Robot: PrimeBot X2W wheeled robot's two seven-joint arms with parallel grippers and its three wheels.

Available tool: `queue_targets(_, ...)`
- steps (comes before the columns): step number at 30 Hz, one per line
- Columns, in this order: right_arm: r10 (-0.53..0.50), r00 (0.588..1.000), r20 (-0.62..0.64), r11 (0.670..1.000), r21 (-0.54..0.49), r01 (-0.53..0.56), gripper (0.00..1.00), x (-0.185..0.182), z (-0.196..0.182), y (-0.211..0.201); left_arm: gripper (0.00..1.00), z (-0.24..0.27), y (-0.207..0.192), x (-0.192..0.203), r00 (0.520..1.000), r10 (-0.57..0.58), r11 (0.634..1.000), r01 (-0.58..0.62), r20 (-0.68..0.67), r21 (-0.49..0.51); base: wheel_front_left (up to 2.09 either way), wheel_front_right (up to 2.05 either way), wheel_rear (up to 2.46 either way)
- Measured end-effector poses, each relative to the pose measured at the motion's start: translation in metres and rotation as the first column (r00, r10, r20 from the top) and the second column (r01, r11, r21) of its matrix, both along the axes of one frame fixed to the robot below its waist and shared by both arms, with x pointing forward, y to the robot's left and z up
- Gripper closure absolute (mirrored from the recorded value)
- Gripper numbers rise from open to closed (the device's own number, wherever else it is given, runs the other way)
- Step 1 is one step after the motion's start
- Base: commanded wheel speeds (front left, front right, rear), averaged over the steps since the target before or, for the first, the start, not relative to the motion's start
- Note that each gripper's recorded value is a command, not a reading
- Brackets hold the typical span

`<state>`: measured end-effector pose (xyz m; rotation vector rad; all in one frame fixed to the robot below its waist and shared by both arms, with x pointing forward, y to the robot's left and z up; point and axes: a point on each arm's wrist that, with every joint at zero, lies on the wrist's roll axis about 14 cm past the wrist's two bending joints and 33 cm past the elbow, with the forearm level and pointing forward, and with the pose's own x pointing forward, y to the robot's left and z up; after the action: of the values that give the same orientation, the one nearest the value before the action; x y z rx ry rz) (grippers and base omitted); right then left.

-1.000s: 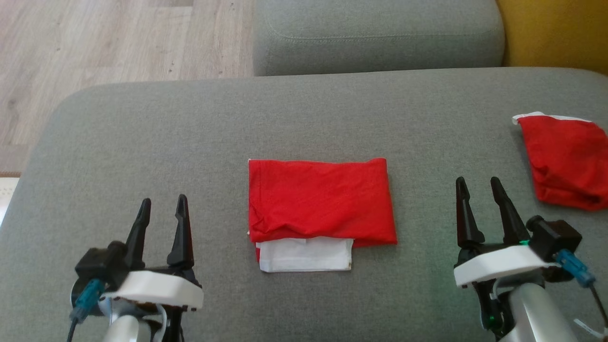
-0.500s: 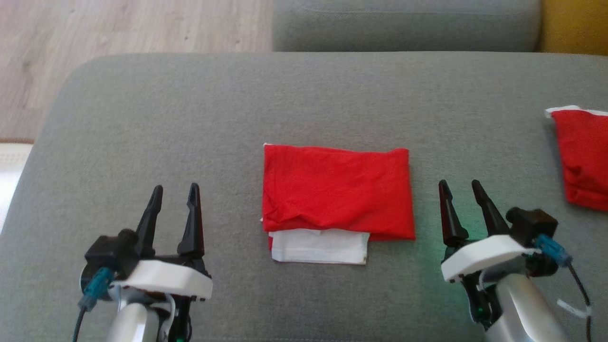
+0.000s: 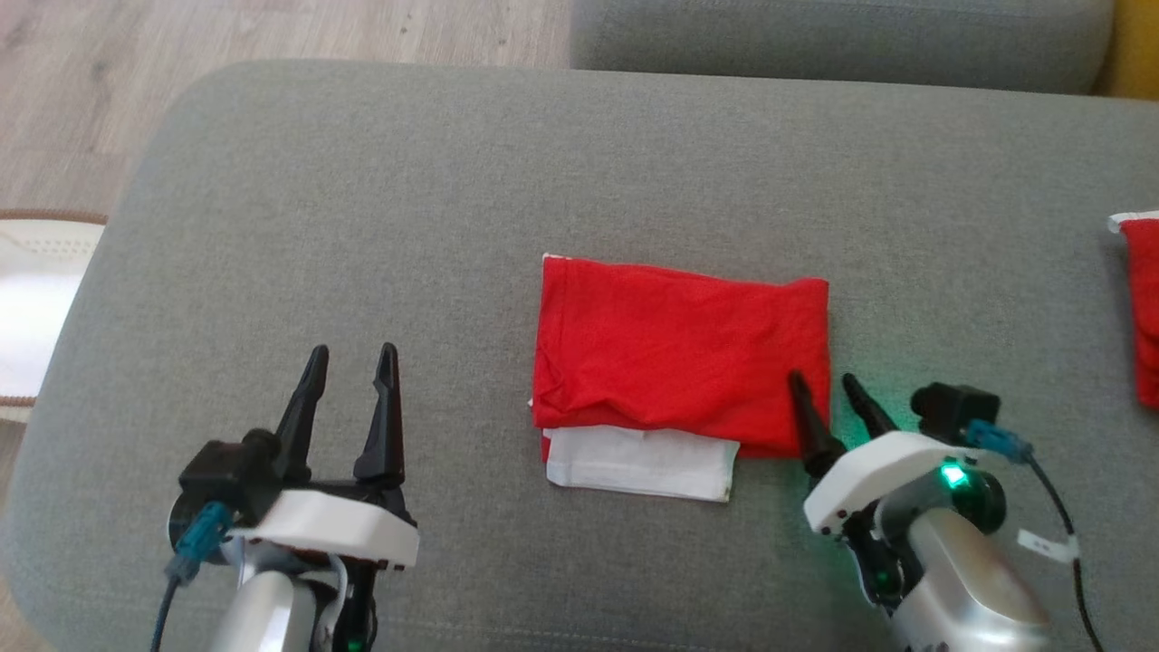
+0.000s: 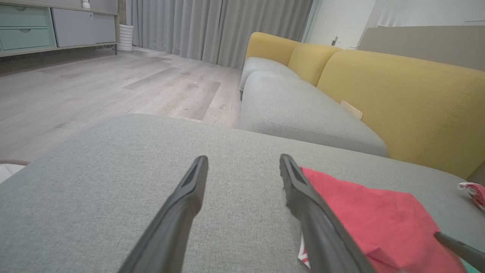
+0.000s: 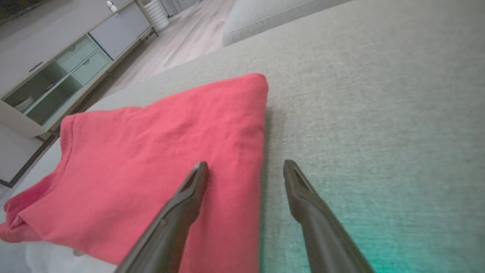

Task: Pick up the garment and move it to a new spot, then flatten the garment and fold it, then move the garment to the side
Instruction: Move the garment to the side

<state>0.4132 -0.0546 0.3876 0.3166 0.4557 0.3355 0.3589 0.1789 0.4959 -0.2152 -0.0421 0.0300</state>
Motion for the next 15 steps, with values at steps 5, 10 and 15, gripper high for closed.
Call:
queue_targets(5,0.057,0.996,-0.074,0.998,-0.023,-0.059,0.0,-0.004,-0.016,0.013,0.0,0.0,0.002,0.003,1.0,0.004,1.0,-0.004,0.0,0.0,0.0,0.0,0.0)
queue_targets(10,0.093,0.99,-0.102,0.995,-0.025,-0.097,0.0,-0.004,-0.019,0.022,0.0,0.0,0.002,0.003,1.0,0.007,1.0,-0.007,-0.002,0.001,0.0,0.0,0.0)
queue_targets(15,0.114,0.988,-0.107,0.992,-0.045,-0.119,1.0,-0.004,-0.019,0.023,0.0,0.0,0.001,0.003,1.0,0.003,1.0,-0.003,-0.001,0.001,0.0,0.0,0.0)
